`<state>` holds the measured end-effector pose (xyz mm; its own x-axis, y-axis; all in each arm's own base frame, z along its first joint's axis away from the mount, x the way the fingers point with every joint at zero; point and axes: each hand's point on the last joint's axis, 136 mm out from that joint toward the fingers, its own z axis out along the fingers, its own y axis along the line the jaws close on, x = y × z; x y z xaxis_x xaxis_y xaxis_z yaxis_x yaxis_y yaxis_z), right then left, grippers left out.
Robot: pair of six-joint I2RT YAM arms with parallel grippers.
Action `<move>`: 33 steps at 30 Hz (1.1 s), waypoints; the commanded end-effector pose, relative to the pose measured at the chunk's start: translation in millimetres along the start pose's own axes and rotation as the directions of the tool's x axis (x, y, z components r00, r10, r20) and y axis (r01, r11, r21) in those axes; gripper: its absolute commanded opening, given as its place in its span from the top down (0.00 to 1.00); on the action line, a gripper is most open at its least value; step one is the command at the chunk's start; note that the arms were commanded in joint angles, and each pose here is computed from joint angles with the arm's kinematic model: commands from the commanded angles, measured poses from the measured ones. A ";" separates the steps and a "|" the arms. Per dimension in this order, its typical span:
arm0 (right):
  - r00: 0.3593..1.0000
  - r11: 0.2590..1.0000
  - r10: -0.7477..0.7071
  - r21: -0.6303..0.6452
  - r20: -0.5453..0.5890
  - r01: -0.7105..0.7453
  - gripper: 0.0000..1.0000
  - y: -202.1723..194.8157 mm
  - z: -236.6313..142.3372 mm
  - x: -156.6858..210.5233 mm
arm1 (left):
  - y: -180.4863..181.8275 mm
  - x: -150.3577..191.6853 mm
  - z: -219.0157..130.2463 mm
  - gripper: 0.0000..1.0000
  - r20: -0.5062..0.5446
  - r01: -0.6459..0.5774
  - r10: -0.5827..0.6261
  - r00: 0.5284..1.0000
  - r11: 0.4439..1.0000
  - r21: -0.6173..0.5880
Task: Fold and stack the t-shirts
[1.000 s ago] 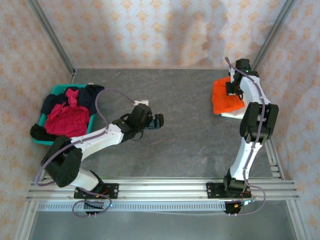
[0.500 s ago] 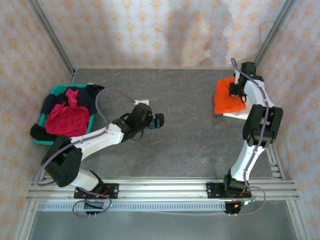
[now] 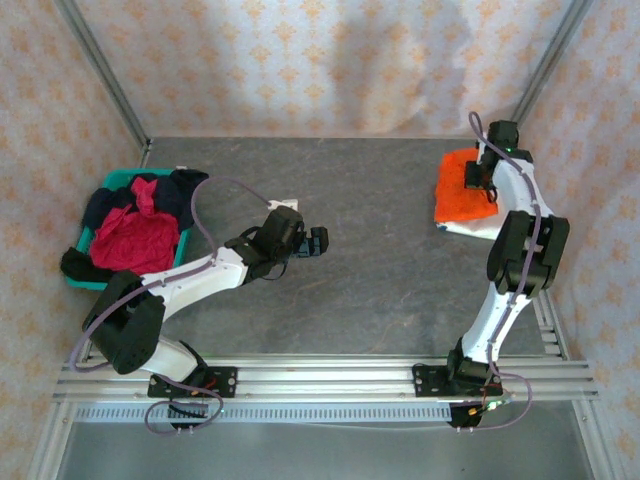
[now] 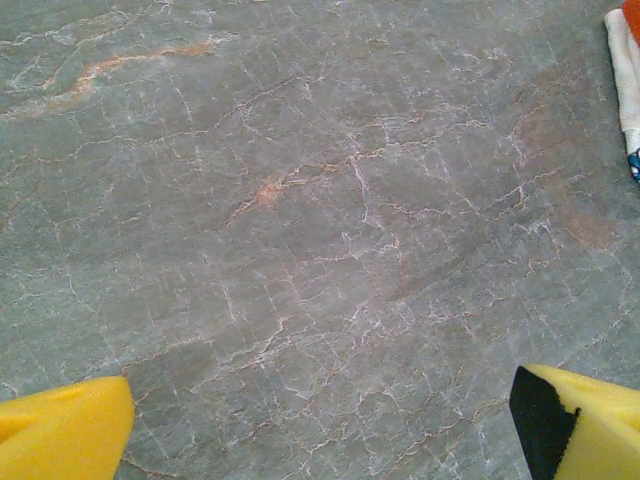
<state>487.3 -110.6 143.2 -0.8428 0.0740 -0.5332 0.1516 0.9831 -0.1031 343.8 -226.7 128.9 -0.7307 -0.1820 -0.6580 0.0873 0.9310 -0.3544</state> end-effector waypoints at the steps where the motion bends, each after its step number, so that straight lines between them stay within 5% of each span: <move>1: 0.995 0.997 0.037 0.061 0.093 -0.042 1.00 -23.3 -26.7 -19.0 | -8.1 -7.5 2.0 0.02 0.029 -0.026 0.025 0.999 1.000 0.015; 16: 0.996 0.988 0.021 0.153 -0.081 -0.008 1.00 -34.6 43.8 21.5 | -11.0 -8.4 -0.7 0.02 0.033 -0.024 0.023 0.999 0.999 0.033; 18: 0.997 0.984 0.036 0.176 -0.072 -0.023 0.79 -38.3 47.1 21.8 | -11.0 -8.6 -1.3 0.02 0.034 -0.025 0.024 0.999 0.999 0.033; 21: 0.998 0.979 0.049 0.198 -0.045 -0.039 0.30 -42.2 38.2 16.4 | -10.7 -9.0 -2.3 0.02 0.036 -0.051 0.050 0.998 0.998 0.032; 23: 0.998 0.970 0.064 0.236 -0.026 -0.056 0.14 -49.5 25.4 12.7 | -10.7 -9.2 -3.1 0.02 0.038 -0.051 0.050 0.998 0.998 0.033; 28: 0.990 0.941 0.129 0.310 0.052 -0.139 0.04 -62.5 -15.9 9.4 | -9.5 -8.6 -5.0 0.02 0.045 -0.045 0.044 0.998 0.998 0.037; 33: 0.971 0.966 0.178 0.159 0.157 -0.203 0.05 -25.0 -29.8 -4.8 | -11.3 -7.0 -3.8 0.02 0.047 -0.035 0.033 0.998 0.998 0.052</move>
<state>460.3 -149.8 152.5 -0.7889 0.1836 -0.5865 0.3772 0.8981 -0.2262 347.3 -230.2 130.2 -0.7171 -0.1670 -0.6767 0.1146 0.9294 -0.3508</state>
